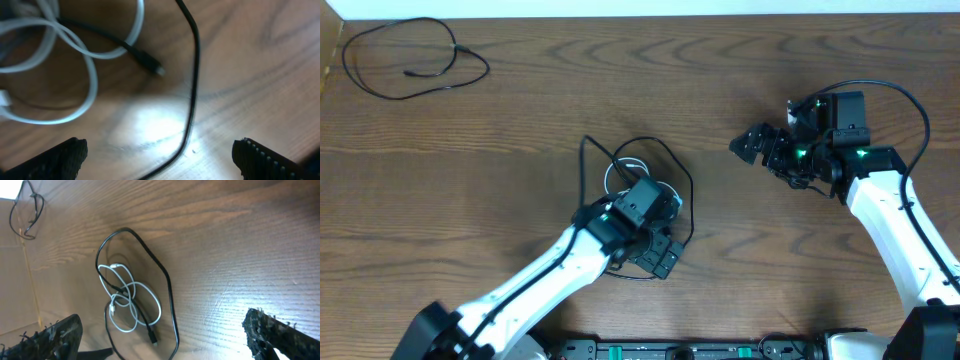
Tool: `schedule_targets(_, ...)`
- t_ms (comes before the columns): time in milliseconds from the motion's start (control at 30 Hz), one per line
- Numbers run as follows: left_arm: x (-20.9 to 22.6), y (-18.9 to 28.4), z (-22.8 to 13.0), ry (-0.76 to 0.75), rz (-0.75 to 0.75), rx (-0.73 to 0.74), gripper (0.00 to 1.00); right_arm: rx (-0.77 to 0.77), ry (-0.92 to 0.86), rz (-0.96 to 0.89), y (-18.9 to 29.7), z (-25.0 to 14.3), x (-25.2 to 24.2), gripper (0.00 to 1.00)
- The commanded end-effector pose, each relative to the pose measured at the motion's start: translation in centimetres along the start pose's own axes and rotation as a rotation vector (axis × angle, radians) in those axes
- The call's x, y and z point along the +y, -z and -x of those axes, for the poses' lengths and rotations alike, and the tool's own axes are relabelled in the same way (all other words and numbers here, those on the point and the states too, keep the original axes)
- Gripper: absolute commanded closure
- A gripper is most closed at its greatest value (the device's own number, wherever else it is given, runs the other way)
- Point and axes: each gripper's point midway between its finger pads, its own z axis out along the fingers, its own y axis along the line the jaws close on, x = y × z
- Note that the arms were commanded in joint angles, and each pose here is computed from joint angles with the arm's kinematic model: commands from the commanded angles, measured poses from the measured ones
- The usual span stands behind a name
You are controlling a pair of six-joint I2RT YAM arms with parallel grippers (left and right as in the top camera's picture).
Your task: Untangle cables
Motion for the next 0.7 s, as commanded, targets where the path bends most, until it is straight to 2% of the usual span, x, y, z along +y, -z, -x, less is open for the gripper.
schedule_targets(0,1.6,-0.8,-0.9,-0.029,0.081,-0.005,0.01,-0.018,0.018,-0.012,0.1,0.4,-0.3,0.01)
schedule_targets(333,0.3,-4.2,-1.5,-0.175,0.059,0.054,0.02,-0.015,0.018,-0.009,0.1,0.4,-0.2,0.01)
schedule_targets(567,-1.1,-4.3,-2.0,-0.368,0.04,0.069,0.02,-0.016,0.018,-0.009,0.1,0.4,-0.2,0.01)
schedule_targets(667,-1.0,-4.3,-1.9,-0.379,0.049,0.066,0.02,-0.015,0.018,-0.008,0.1,0.4,-0.2,0.01)
